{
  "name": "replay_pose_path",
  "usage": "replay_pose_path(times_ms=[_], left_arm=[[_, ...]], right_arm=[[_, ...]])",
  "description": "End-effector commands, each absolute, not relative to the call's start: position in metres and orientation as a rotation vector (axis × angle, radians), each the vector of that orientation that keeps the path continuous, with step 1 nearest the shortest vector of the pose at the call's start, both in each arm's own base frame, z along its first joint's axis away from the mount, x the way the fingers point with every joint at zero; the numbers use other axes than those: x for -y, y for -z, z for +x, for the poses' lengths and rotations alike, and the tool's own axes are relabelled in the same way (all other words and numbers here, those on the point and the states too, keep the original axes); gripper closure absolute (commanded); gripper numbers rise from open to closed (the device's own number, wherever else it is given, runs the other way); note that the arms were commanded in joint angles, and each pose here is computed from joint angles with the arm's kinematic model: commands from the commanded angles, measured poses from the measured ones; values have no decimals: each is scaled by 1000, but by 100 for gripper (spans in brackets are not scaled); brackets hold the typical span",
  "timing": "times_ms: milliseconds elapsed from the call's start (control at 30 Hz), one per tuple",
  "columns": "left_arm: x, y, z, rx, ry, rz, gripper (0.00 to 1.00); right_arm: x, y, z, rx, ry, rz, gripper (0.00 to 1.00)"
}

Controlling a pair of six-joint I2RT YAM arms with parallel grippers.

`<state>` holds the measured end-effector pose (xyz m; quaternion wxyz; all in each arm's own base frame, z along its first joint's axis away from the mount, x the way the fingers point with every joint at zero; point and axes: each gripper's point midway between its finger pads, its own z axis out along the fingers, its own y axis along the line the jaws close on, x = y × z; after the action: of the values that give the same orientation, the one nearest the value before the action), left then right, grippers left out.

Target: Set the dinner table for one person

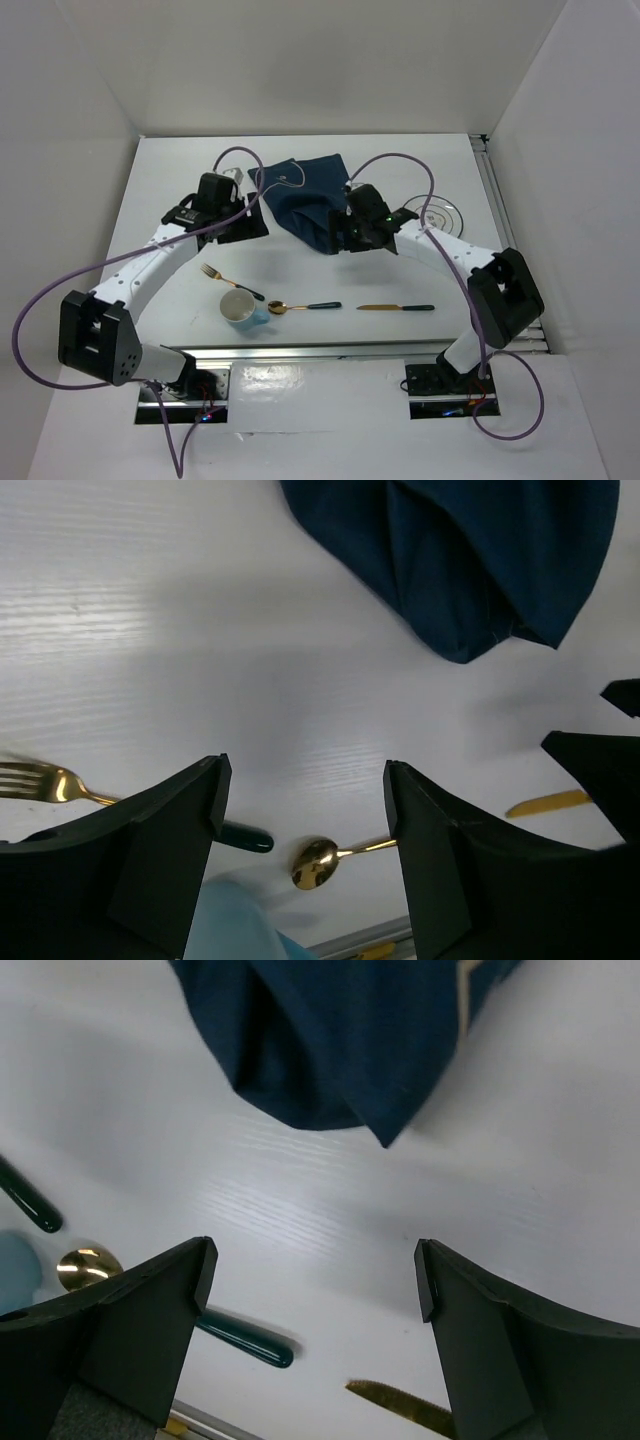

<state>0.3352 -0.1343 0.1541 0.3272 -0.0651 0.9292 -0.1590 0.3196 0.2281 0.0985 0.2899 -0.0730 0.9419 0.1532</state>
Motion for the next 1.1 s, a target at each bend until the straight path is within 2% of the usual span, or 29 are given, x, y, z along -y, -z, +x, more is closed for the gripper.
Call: replay_pose_path(times_ms=[0,167,333,367,433,467,567,600,667,700,767,1067], left_arm=[[168,-159,331,-2426,632,-176,21],[192,-146,329,-2453,738,-175,27],[213,-121,337,-2535,789,-236,30],[218,-120,338,-2542,798,-243,29],[228,-118,339,-2554,835,-258,24],[229,-109,341,-2569,829,-263,23],[239,-102,343,-2589,867,-290,19],[240,-93,346,-2612,857,-298,18],[245,-85,348,-2628,857,-303,18],[249,-81,352,-2643,870,-300,18],[254,-75,356,-2652,884,-297,18],[283,-60,380,-2656,1006,-312,17]], right_arm=[[-246,-113,337,-2384,-433,-268,7],[-245,-101,358,-2373,-352,-245,7],[-252,-82,379,-2396,-298,-210,21],[-254,-79,381,-2393,-299,-209,21],[-250,-76,390,-2386,-277,-167,27],[-255,-80,396,-2365,-295,-150,36],[-251,-79,404,-2348,-282,-114,51],[-250,-79,405,-2347,-278,-95,64],[-245,-79,402,-2347,-262,-72,77],[-244,-83,403,-2335,-257,-66,89],[-238,-93,404,-2315,-260,-35,100],[-242,-121,402,-2312,-406,-108,100]])
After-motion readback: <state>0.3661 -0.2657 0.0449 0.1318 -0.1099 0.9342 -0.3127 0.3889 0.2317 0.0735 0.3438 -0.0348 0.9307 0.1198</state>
